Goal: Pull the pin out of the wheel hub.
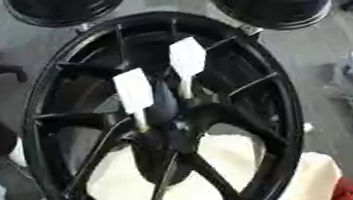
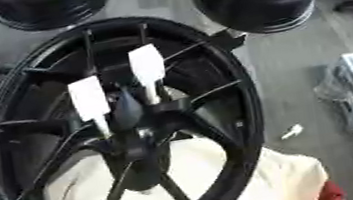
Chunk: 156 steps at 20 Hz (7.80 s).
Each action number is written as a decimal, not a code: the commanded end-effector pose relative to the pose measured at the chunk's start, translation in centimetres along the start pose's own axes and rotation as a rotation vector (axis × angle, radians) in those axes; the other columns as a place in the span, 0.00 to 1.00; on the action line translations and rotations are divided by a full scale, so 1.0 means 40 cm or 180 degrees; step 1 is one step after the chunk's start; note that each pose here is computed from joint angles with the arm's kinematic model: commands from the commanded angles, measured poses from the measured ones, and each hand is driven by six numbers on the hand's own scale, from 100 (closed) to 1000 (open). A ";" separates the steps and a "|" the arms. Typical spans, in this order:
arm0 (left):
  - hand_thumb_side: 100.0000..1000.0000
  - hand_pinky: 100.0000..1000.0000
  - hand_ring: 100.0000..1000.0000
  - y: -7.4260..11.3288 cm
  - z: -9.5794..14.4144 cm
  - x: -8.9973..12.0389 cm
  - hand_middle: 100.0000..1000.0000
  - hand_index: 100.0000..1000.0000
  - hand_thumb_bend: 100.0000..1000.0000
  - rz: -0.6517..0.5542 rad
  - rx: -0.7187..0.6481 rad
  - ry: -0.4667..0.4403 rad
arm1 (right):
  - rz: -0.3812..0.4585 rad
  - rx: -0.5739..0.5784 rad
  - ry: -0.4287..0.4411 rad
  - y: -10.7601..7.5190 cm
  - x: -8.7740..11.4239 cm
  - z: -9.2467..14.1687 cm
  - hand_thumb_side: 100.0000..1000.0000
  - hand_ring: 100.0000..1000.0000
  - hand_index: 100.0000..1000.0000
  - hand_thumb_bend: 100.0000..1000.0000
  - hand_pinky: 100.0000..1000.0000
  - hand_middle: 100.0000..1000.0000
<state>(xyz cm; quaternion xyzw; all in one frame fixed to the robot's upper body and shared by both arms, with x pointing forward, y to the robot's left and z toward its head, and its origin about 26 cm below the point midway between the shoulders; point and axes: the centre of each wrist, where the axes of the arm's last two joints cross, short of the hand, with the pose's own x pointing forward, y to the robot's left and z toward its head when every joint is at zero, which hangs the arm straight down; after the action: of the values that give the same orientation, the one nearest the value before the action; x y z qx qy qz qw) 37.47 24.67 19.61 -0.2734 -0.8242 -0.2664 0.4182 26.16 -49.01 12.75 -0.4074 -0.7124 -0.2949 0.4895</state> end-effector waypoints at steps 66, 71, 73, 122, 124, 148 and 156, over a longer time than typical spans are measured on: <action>0.72 0.83 0.89 0.018 0.061 0.032 0.83 0.86 0.06 -0.0304 -0.0171 0.0152 | 0.1349 0.3403 -0.2983 0.401 0.530 -0.127 0.01 0.69 0.79 0.00 0.76 0.71; 0.72 0.83 0.89 0.018 0.060 0.030 0.83 0.86 0.06 -0.0295 -0.0169 0.0154 | 0.1316 0.3484 -0.2919 0.427 0.506 -0.107 0.02 0.67 0.78 0.00 0.76 0.69; 0.72 0.83 0.89 0.017 0.060 0.030 0.83 0.86 0.06 -0.0292 -0.0175 0.0154 | 0.1328 0.3486 -0.2905 0.434 0.500 -0.103 0.02 0.67 0.78 0.00 0.75 0.69; 0.73 0.83 0.90 0.017 0.076 0.009 0.83 0.86 0.05 -0.0305 -0.0244 0.0320 | 0.3190 0.5724 -0.2951 0.499 0.468 -0.006 0.50 0.78 0.86 0.29 0.79 0.76; 0.73 0.83 0.90 0.016 0.075 0.009 0.83 0.86 0.05 -0.0305 -0.0259 0.0327 | 0.3183 0.5696 -0.2985 0.500 0.468 -0.002 0.53 0.77 0.85 0.41 0.79 0.75; 0.71 0.83 0.90 0.012 0.059 0.021 0.84 0.86 0.06 -0.0139 -0.0343 0.0290 | 0.3025 0.5376 -0.3357 0.522 0.495 0.062 0.55 0.75 0.85 0.39 0.78 0.75; 0.70 0.83 0.90 0.018 0.096 0.070 0.84 0.86 0.00 -0.0330 -0.0495 0.0227 | 0.3046 0.5503 -0.3410 0.533 0.495 0.062 0.54 0.76 0.84 0.39 0.79 0.75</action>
<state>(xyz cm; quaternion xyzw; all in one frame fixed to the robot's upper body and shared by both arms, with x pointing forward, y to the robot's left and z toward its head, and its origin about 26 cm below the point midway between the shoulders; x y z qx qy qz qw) 34.83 28.06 18.90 -0.2607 -0.7950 -0.3446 0.4258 40.03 -30.34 29.57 -0.2241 -0.5645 0.7314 0.3100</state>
